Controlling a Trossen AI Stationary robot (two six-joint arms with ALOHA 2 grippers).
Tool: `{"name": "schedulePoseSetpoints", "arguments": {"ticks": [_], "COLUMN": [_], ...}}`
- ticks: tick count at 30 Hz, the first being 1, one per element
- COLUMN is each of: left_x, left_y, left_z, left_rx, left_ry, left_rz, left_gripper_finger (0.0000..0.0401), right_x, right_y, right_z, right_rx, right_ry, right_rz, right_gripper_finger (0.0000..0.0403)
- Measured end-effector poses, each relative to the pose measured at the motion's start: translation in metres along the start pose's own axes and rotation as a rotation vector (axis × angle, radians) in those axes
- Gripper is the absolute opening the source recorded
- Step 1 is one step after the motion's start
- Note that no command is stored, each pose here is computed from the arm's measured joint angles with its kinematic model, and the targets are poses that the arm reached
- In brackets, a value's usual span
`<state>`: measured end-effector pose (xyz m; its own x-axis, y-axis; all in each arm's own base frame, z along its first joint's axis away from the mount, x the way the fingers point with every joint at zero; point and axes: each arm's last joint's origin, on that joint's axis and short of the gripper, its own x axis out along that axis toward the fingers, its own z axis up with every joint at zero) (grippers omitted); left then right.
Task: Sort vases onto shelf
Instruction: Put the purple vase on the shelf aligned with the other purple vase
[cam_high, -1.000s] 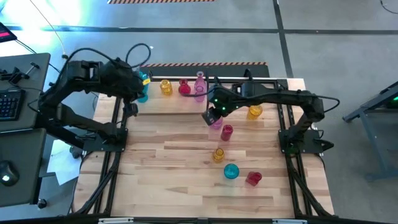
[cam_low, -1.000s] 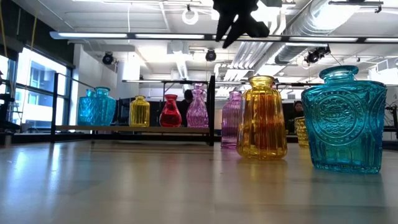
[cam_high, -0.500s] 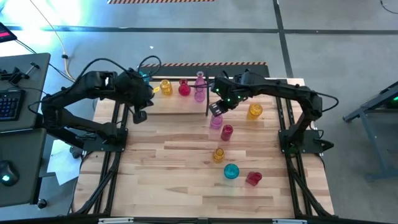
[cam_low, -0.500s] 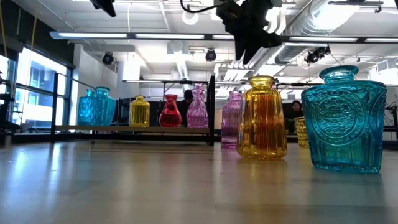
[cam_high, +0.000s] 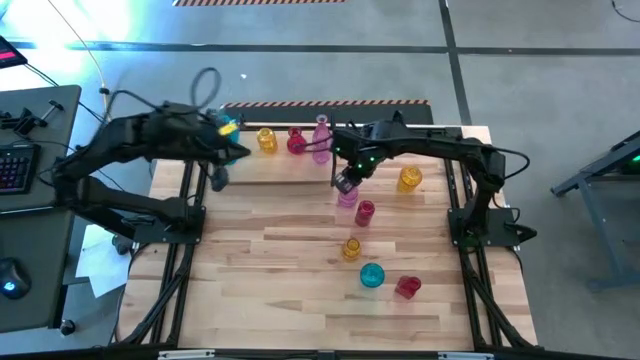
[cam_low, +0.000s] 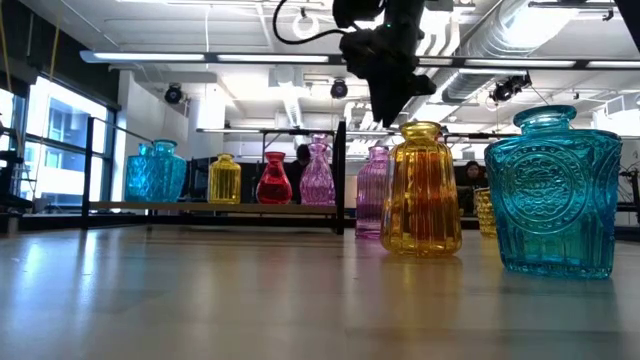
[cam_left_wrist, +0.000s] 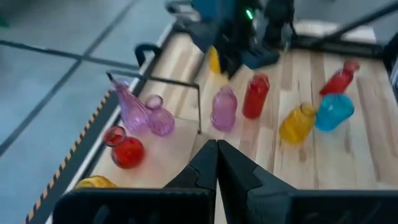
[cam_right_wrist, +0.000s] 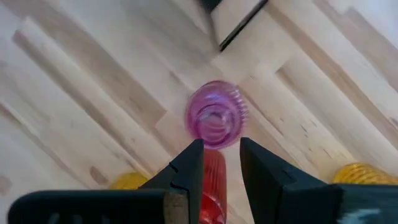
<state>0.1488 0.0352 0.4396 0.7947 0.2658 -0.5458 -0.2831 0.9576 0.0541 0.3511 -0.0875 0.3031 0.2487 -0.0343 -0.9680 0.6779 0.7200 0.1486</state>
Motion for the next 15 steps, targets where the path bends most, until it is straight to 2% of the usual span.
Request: {"name": "schedulePoseSetpoints", "arguments": {"ticks": [3, 10, 15], "left_x": [-0.023, -0.062, -0.082], "left_y": [0.003, 0.006, 0.006], "left_z": [-0.005, -0.019, -0.027], "left_rx": [-0.01, -0.054, -0.013], "left_ry": [-0.067, -0.182, -0.239], "left_rz": [0.019, 0.015, -0.047], "left_gripper_finger": [0.0, 0.0, 0.0], "right_x": [-0.001, -0.001, 0.0], "right_y": [0.004, 0.007, 0.009], "right_z": [-0.003, 0.001, 0.003], "right_rx": [-0.077, -0.056, -0.08], "right_ry": [0.003, -0.051, -0.077], "right_rz": [0.002, 0.004, 0.019], "right_gripper_finger": [0.0087, 0.0087, 0.0087]}}
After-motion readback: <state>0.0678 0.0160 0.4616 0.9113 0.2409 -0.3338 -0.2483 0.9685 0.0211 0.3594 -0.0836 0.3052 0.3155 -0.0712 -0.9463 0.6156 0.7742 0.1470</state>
